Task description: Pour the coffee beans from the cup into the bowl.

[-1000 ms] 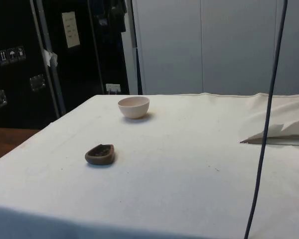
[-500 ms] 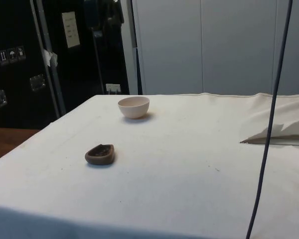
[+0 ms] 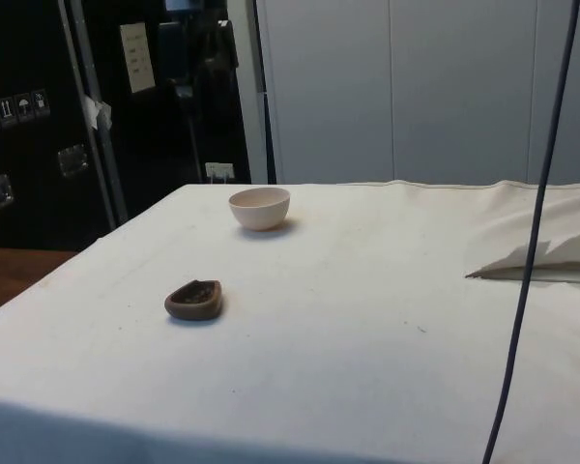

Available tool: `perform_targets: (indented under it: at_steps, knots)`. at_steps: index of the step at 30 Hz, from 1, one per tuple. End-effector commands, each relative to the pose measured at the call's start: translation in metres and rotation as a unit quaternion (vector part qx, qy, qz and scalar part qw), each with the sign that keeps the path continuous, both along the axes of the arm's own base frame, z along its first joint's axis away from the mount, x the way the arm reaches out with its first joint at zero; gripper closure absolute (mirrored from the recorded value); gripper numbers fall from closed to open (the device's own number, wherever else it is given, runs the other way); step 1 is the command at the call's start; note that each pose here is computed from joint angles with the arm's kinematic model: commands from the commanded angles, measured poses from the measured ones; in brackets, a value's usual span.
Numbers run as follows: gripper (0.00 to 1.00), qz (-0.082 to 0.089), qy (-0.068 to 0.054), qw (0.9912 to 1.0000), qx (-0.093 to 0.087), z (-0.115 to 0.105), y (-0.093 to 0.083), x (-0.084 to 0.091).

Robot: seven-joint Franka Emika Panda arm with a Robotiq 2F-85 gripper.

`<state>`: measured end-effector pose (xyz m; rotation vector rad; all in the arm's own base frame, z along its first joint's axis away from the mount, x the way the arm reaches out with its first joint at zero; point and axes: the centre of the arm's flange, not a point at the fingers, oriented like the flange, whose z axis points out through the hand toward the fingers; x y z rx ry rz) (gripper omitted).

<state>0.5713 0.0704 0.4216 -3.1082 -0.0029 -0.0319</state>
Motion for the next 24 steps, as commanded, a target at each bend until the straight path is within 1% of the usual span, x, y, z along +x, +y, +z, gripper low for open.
perform_targets:
  at_steps: [1, 5, 6, 7, 8, 9, 14, 15, 16, 17, 20, 21, 23, 24]
  knots:
    - [0.0, -0.002, -0.007, 0.99996, -0.005, -0.001, 0.005, 0.0]
    - [0.0, -0.002, -0.009, 0.99992, -0.009, -0.004, 0.015, 0.0]
    - [0.0, -0.002, -0.009, 0.99991, -0.01, -0.005, 0.017, 0.0]
    - [0.0, 0.0, -0.006, 0.99997, -0.006, -0.004, 0.015, -0.001]
    - [0.0, -0.002, -0.009, 0.9999, -0.011, -0.005, 0.019, 0.0]
    - [0.0, -0.002, -0.009, 0.99988, -0.012, -0.006, 0.024, 0.0]
    - [0.0, -0.002, -0.011, 0.9998, -0.017, -0.009, 0.035, 0.001]
    - [0.0, -0.003, -0.012, 0.99976, -0.019, -0.01, 0.04, 0.001]
    - [0.0, -0.001, -0.008, 0.99985, -0.015, -0.01, 0.038, 0.0]
    - [0.0, -0.004, -0.013, 0.99972, -0.019, -0.011, 0.041, 0.001]
    - [0.0, -0.005, -0.016, 0.99963, -0.022, -0.013, 0.047, 0.002]
    - [0.0, -0.006, -0.019, 0.99953, -0.023, -0.015, 0.051, 0.002]
    - [0.0, -0.007, -0.021, 0.99947, -0.024, -0.015, 0.052, 0.002]
    - [0.0, -0.005, -0.017, 0.99962, -0.021, -0.015, 0.052, 0.001]
